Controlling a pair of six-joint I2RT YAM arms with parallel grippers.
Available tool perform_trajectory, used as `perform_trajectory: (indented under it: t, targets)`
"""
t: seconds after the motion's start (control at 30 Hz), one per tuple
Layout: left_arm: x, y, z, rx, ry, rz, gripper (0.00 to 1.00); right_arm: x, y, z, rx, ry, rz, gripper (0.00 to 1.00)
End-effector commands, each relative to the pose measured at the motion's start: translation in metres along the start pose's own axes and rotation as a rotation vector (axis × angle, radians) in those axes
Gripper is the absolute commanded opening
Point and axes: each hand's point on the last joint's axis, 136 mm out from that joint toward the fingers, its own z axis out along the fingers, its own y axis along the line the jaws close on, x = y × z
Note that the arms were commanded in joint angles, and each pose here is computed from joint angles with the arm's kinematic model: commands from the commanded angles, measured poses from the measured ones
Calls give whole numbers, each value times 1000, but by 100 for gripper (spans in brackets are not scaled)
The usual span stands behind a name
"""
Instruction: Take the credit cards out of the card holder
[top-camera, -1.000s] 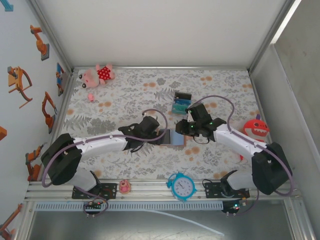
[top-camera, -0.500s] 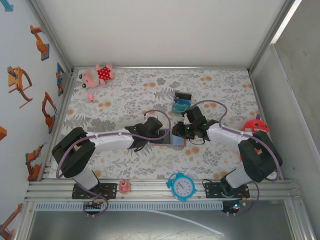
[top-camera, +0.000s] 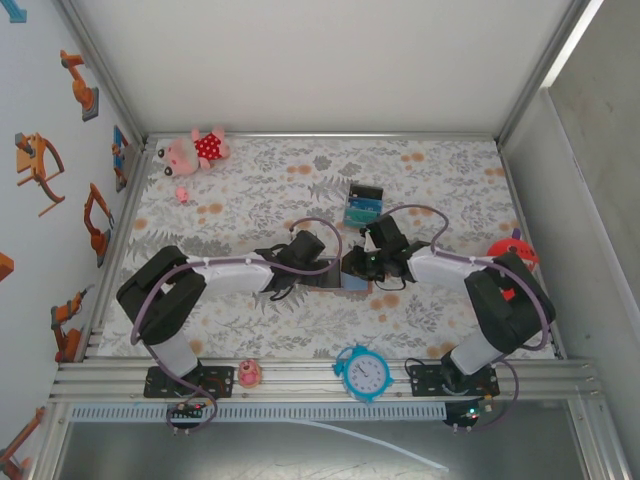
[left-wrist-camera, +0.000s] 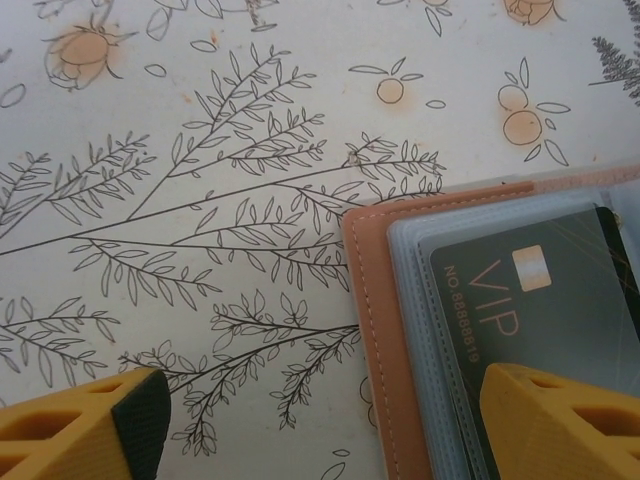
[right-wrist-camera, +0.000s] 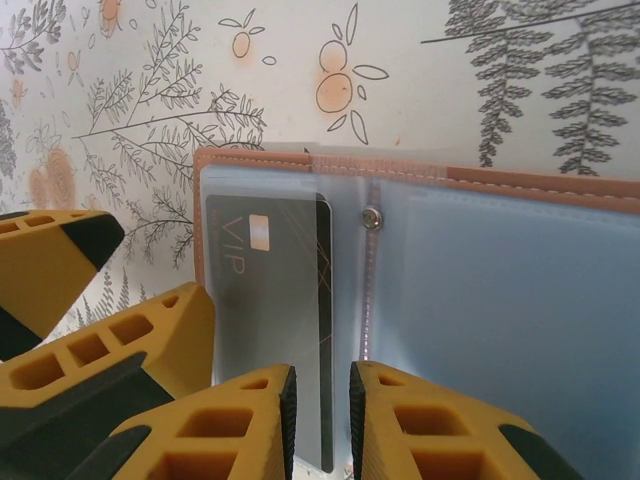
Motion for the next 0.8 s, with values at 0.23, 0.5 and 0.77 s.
perform_trajectory:
  t: [0.23,0.5,0.77]
  targets:
    - [3,-5,5,11,42,13,70,7,-2,18,-36,40,39,19]
    - [6,-10,9,29,68,19,63,10,-5,21,-42,45,52,17]
    - [12,-14,10,54,97,19,57,12,-8,27,-50,51,67,16]
